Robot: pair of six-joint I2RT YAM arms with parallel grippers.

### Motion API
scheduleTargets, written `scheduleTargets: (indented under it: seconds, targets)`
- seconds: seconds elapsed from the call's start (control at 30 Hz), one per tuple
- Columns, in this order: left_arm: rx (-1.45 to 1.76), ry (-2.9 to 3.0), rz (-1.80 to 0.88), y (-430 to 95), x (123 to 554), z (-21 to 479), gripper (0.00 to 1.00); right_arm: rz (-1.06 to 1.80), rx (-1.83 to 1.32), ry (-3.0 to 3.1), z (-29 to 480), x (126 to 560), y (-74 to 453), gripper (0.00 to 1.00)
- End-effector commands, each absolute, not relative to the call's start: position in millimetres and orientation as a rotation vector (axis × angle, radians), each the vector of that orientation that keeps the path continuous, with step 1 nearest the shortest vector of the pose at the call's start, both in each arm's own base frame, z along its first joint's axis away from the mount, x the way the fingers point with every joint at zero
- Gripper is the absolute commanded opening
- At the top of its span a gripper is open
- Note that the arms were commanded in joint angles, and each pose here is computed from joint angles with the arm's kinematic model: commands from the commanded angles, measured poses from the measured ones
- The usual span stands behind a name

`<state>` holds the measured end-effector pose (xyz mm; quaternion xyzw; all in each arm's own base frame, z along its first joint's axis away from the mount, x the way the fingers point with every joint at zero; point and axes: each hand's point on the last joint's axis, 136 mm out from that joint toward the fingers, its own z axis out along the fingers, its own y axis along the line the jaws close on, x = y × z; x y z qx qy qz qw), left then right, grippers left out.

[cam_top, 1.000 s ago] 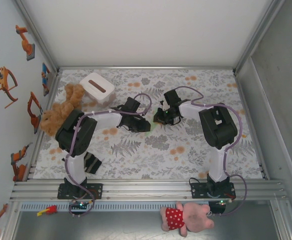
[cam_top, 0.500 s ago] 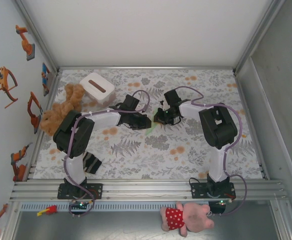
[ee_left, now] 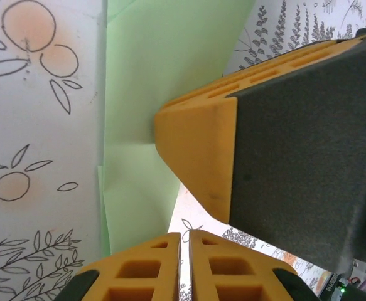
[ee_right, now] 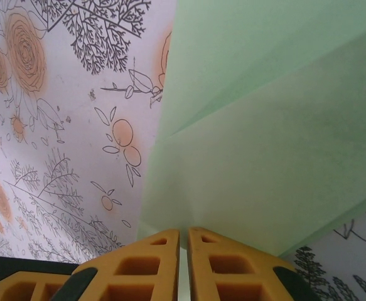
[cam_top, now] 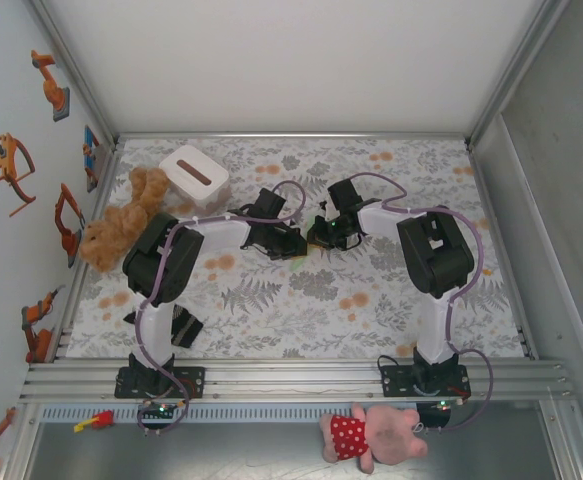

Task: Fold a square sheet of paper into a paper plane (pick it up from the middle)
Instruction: Fold the wing for the fifth time at the center of the table.

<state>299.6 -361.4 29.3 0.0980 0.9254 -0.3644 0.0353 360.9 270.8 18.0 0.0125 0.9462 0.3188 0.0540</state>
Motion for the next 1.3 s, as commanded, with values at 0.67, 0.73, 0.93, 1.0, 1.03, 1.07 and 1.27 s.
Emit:
scheduleTargets:
  seconds: [0.67, 0.73, 0.93, 1.0, 1.03, 1.07, 1.27]
  targets:
    - [0.266, 2.971, -1.046, -355.3, 274.8, 4.6, 0.11, 0.871, 0.125, 3.009, -21.7, 340.5, 254.3, 0.12]
    - [0.264, 2.980, -1.030, -353.2, 272.3, 2.7, 0.11, 0.858, 0.132, 3.020, -24.3, 339.2, 252.6, 0.12]
    - [0.258, 3.005, -0.974, -346.2, 264.6, -2.5, 0.11, 0.829, 0.150, 3.036, -28.8, 338.3, 249.4, 0.12]
    - [0.257, 3.010, -0.964, -344.9, 261.7, -3.0, 0.11, 0.825, 0.160, 3.041, -29.9, 338.0, 248.7, 0.12]
    - [0.257, 3.014, -0.956, -343.4, 259.9, -2.9, 0.11, 0.824, 0.163, 3.043, -30.5, 337.7, 248.5, 0.12]
    - [0.258, 3.018, -0.939, -341.7, 258.6, -3.7, 0.11, 0.821, 0.167, 3.043, -31.3, 338.0, 247.9, 0.12]
    - [0.260, 3.026, -0.898, -336.6, 252.7, 0.0, 0.11, 0.818, 0.177, 3.043, -31.6, 338.9, 248.1, 0.12]
